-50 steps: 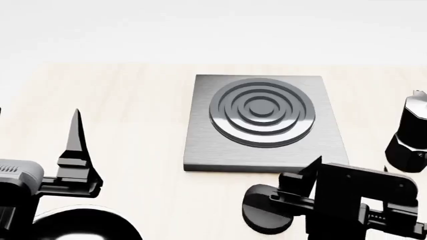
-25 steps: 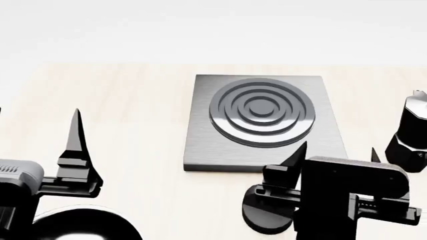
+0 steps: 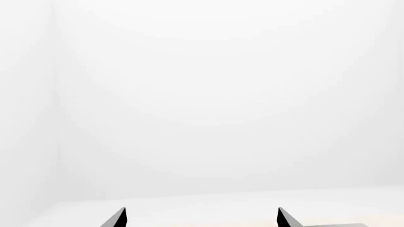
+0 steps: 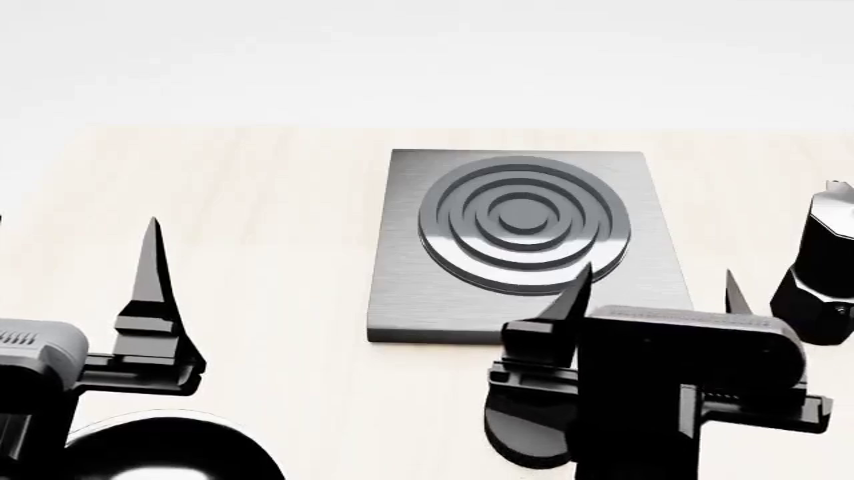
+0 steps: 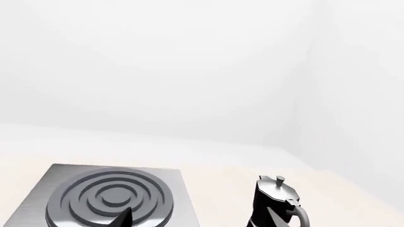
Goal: Turn on the stove.
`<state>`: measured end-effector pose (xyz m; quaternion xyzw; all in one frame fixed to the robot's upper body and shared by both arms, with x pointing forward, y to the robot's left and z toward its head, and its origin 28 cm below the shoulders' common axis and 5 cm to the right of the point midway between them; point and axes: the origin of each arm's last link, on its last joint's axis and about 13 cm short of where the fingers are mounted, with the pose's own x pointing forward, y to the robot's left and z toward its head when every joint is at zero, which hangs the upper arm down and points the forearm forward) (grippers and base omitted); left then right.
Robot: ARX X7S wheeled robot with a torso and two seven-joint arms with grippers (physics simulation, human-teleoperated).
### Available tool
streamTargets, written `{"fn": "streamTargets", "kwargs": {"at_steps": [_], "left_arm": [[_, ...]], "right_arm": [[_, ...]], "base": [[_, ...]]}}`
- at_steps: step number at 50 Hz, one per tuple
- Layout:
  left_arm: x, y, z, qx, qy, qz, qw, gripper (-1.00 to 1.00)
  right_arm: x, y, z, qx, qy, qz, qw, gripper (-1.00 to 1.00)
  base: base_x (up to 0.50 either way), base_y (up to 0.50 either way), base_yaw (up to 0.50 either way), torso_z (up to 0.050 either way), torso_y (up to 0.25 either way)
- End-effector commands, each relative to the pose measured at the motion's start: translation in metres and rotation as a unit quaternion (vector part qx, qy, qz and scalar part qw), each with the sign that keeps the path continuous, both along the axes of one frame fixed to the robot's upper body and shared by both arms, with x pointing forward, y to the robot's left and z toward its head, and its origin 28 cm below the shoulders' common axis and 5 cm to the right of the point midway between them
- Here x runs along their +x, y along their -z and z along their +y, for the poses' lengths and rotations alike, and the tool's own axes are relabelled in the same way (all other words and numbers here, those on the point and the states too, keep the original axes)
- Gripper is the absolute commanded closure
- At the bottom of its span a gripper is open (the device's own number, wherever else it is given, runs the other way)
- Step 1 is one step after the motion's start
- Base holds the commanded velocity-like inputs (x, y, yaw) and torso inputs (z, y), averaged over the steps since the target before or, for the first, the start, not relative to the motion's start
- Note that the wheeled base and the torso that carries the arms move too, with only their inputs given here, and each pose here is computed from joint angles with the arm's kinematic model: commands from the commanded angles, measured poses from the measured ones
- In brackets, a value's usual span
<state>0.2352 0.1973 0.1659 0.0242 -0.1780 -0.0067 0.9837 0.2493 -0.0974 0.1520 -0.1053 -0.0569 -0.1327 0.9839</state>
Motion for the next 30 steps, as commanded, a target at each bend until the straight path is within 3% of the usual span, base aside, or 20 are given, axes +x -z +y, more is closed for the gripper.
{"fn": "streamTargets", "kwargs": {"at_steps": [1,12,18,30], "left_arm": [[0.0001,0.0001,0.0000,0.001,-0.001,0.000,1.000,-1.00],[0.0014,0.0016,0.0001,0.002,-0.003,0.002,1.000,-1.00],[0.0014,0.0018,-0.0001,0.004,-0.004,0.003,1.000,-1.00],[0.0008,0.0009,0.0000,0.003,-0.004,0.001,1.000,-1.00]], "right_arm": [[-0.0020,-0.0034,0.0029,-0.010,-0.011,-0.015,1.000,-1.00],[-0.0029,-0.0044,0.0046,-0.017,-0.022,-0.027,0.999,-1.00],[-0.0027,-0.0035,0.0054,-0.044,-0.016,-0.028,0.998,-1.00],[-0.0053,-0.0076,0.0071,-0.038,-0.031,-0.043,0.998,-1.00]], "base": [[0.00,0.00,0.00,0.000,0.000],[0.00,0.00,0.00,0.000,0.000],[0.00,0.00,0.00,0.000,0.000],[0.00,0.00,0.00,0.000,0.000]]}}
